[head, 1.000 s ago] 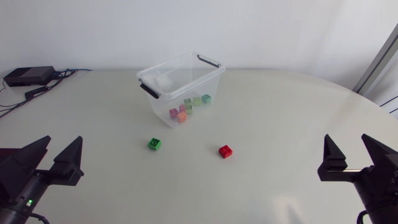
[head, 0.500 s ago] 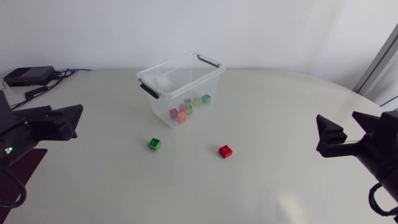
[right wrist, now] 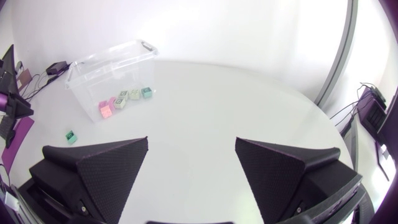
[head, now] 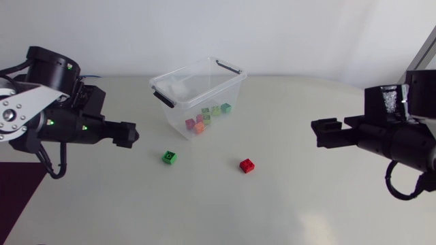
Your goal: Place the duplo bricks in the container
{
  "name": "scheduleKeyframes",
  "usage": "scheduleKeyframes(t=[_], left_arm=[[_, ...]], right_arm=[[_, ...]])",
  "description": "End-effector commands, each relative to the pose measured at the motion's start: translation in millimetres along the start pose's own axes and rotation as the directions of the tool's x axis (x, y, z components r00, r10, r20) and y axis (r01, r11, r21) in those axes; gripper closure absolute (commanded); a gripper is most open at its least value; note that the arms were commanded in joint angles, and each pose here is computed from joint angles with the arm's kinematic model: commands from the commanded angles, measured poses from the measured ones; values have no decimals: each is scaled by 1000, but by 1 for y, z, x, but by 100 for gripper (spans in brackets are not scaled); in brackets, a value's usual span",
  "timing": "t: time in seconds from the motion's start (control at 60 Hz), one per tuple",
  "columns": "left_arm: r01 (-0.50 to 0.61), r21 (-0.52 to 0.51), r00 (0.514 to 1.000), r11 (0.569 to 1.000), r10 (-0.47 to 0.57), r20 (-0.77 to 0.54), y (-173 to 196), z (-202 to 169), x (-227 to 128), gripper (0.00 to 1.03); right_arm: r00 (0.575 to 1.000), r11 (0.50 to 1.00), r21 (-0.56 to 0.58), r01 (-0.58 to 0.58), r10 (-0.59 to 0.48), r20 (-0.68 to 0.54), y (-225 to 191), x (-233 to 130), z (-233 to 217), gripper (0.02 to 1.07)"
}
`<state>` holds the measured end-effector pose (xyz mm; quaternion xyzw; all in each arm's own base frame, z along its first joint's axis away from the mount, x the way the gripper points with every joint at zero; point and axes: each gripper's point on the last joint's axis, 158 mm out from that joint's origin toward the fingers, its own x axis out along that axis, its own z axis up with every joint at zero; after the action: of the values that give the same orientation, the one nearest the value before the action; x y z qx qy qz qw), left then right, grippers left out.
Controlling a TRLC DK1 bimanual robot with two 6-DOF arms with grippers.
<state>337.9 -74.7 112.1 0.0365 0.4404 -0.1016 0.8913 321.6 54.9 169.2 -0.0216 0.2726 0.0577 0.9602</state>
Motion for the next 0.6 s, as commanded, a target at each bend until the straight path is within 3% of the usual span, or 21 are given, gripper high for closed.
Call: scheduleKeyframes(t=[0.0,0.283,0.4,0.483,0.583], left_arm=[[20,40,998,999,-17,-67,-10,-1,18,7],[70,137,974,988,-38,-222,-39,-22,72,7],[82,161,965,984,-38,-258,-46,-28,91,8],[73,177,965,981,-24,-261,-46,-27,106,10],[80,196,960,977,-23,-278,-47,-28,117,11]], right_arm=[[999,1000,27,-16,17,-38,8,7,2,6],[976,993,0,-114,112,-189,44,30,-21,6],[922,970,-56,-238,208,-326,67,35,-43,6],[910,945,-66,-322,289,-298,81,42,-45,6],[901,948,-83,-307,262,-345,85,59,-54,6]])
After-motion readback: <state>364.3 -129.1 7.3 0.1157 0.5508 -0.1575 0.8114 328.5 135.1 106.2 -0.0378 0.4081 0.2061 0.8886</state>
